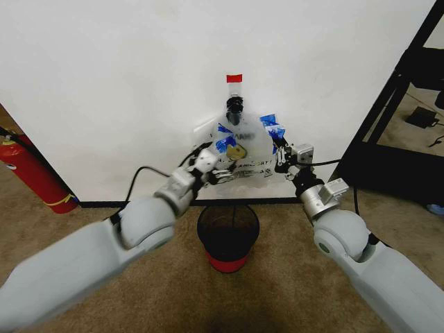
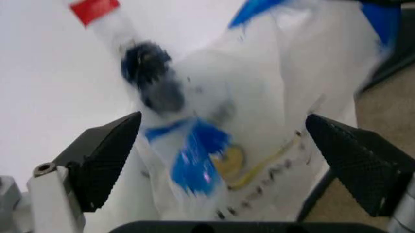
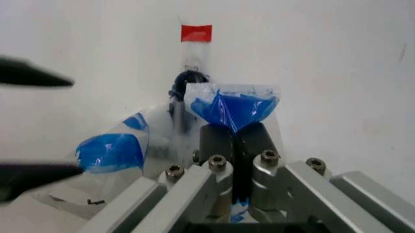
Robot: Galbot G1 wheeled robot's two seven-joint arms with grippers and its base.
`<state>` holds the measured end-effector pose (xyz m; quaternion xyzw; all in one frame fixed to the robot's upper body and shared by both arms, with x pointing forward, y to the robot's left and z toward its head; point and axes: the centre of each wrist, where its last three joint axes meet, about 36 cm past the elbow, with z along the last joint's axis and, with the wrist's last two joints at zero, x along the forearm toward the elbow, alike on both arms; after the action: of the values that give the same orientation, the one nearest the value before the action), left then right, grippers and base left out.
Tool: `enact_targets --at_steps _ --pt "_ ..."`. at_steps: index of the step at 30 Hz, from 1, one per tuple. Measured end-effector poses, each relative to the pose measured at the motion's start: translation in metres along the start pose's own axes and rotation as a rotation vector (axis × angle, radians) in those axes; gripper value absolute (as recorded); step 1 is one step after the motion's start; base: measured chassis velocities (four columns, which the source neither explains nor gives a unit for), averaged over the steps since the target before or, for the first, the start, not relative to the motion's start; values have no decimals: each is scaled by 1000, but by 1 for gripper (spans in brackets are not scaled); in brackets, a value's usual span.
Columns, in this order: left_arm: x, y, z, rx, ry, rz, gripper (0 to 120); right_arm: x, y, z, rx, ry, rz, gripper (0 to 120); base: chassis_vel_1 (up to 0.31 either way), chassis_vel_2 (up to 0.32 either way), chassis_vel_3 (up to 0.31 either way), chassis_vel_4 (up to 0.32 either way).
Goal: Pick up the garbage bag from the wall and place it over the trash bin.
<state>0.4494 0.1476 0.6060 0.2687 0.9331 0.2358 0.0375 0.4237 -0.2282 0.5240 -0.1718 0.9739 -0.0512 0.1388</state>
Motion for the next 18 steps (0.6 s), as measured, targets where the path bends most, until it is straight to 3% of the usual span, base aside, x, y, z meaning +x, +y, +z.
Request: enact_targets --at_steps 5,9,15,18 --pt "-9 15 -17 -27 6 -15 100 3 -1 1 5 3 4 0 0 0 0 0" --pt "-11 19 -20 -69 76 13 100 4 -2 1 10 1 2 0 0 0 0 0" --pt "-22 18 -30 -28 168 63 98 3 -3 1 11 -3 1 0 0 0 0 0" --pt "-26 20 -31 -33 175 64 95 4 -2 1 12 -2 -1 0 0 0 0 0"
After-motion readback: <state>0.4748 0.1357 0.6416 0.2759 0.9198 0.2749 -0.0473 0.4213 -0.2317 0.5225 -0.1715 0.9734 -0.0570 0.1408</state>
